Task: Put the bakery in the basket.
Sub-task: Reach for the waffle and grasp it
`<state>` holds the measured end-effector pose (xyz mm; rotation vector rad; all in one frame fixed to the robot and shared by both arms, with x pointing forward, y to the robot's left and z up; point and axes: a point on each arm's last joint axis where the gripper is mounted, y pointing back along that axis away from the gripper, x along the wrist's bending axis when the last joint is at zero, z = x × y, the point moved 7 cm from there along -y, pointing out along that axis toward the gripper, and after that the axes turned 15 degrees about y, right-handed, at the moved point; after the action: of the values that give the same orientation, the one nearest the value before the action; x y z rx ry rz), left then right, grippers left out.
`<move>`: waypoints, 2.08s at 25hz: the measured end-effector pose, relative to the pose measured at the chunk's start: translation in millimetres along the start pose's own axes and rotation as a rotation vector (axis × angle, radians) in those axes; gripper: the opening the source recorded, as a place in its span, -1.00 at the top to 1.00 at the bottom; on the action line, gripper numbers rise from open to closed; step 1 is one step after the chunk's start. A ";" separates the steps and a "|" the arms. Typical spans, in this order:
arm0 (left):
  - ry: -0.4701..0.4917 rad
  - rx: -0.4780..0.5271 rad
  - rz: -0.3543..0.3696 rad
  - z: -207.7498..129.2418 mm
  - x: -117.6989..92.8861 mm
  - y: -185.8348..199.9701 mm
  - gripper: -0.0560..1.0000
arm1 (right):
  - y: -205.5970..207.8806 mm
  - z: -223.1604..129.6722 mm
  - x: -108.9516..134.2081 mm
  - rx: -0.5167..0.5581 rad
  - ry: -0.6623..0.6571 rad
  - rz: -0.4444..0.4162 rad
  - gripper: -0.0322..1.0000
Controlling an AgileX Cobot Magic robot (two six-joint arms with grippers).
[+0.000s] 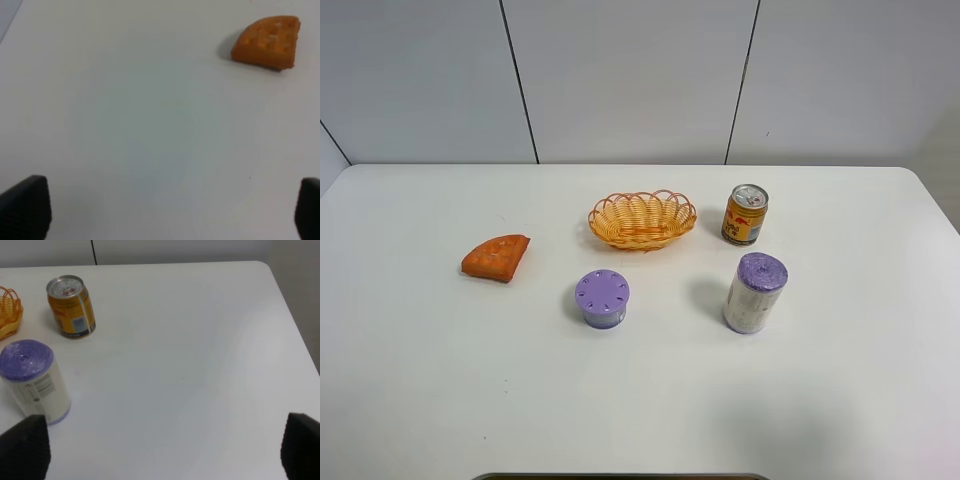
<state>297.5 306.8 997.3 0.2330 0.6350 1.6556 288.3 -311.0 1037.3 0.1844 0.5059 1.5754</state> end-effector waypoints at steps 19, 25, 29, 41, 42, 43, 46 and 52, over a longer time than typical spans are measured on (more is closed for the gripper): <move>-0.001 -0.001 0.002 0.1 0.4 0.0 -0.99 | 0.0 0.0 0.0 0.000 0.000 0.000 -0.82; -0.002 0.025 0.010 2.4 -0.1 -1.9 -0.99 | 0.0 0.0 0.0 0.000 0.000 0.000 -0.82; -0.011 0.083 0.024 17.2 -3.8 -4.2 -0.99 | 0.0 0.0 0.0 0.000 0.000 0.000 -0.82; -0.096 0.348 0.065 70.0 -18.8 -50.4 -0.99 | 0.0 0.0 0.0 0.000 0.000 0.000 -0.82; -0.102 0.368 0.061 74.1 -20.9 -57.4 -0.99 | 0.0 0.0 0.0 0.000 0.000 0.000 -0.82; -0.109 0.379 0.056 79.2 -23.3 -62.9 -0.99 | 0.0 0.0 0.0 0.000 0.000 0.000 -0.82; -0.122 0.426 0.038 91.8 -30.4 -84.9 -0.99 | 0.0 0.0 0.0 0.000 0.000 0.000 -0.82; -0.149 0.529 -0.001 103.3 -41.7 -137.7 -0.99 | 0.0 0.0 0.0 0.000 0.000 0.000 -0.82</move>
<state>473.3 303.5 1018.4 0.7290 0.9490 1.4270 288.3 -311.0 1037.3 0.1844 0.5059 1.5754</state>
